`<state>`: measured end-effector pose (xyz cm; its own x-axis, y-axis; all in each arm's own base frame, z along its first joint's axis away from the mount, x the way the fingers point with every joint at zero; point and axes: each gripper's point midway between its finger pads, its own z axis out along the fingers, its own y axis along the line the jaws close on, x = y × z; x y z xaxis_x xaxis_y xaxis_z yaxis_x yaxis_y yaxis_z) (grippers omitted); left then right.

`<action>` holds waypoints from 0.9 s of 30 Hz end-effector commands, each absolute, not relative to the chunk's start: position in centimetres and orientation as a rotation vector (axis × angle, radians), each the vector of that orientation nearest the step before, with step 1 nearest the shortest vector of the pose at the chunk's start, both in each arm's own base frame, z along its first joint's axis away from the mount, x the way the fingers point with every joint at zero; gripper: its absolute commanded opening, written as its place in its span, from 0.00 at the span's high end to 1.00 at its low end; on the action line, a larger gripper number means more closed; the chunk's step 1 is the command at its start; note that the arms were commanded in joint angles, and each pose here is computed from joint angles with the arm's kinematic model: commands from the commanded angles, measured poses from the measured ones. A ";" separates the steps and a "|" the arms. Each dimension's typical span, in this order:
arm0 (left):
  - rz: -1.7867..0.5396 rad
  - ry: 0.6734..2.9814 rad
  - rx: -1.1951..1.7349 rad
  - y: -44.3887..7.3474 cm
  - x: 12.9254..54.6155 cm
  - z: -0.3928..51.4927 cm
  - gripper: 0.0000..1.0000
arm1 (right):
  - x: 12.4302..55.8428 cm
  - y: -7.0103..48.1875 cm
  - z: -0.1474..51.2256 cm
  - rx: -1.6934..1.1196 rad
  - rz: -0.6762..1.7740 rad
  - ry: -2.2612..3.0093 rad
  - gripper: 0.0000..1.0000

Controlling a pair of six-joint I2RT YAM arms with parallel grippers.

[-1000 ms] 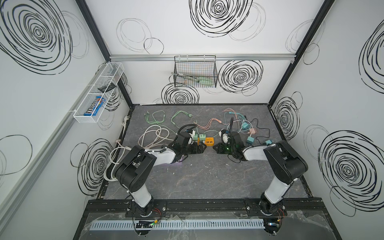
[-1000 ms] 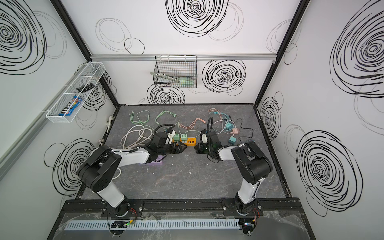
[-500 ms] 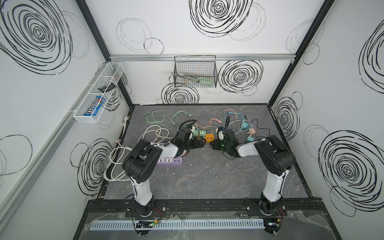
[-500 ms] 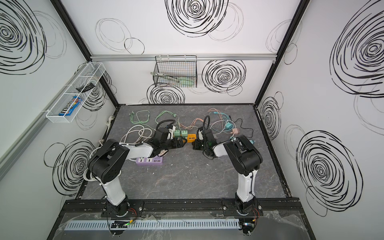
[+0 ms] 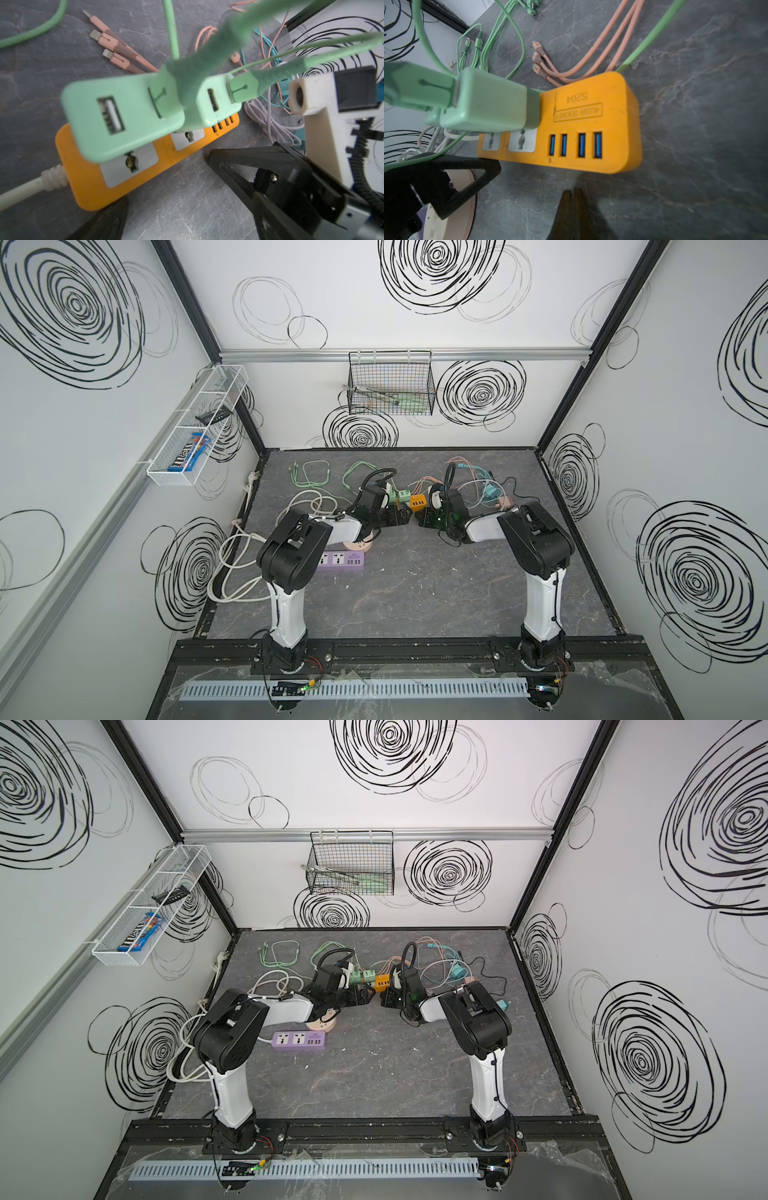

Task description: Insert the plug

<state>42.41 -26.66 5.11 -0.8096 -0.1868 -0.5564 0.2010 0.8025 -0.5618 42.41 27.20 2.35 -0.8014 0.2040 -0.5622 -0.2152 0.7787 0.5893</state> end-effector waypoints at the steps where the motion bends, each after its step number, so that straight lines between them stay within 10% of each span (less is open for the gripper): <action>1: -0.782 2.349 0.015 -26.0 43.6 5.6 0.04 | 42.6 26.5 2.1 0.035 0.843 2.359 0.93; 17: -0.686 2.339 0.037 -25.0 39.4 8.5 0.04 | 39.7 25.1 5.6 -0.068 0.746 2.323 0.61; 27: -0.495 2.337 -0.091 -19.8 35.6 9.6 0.04 | 37.4 23.8 6.9 -0.063 0.652 2.318 0.23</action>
<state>35.87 -21.98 9.08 -0.7580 -0.1743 -0.6285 0.1486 0.8921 -0.4266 38.15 24.54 6.65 -0.7506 0.1479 -0.6440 -0.2386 0.8482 0.4729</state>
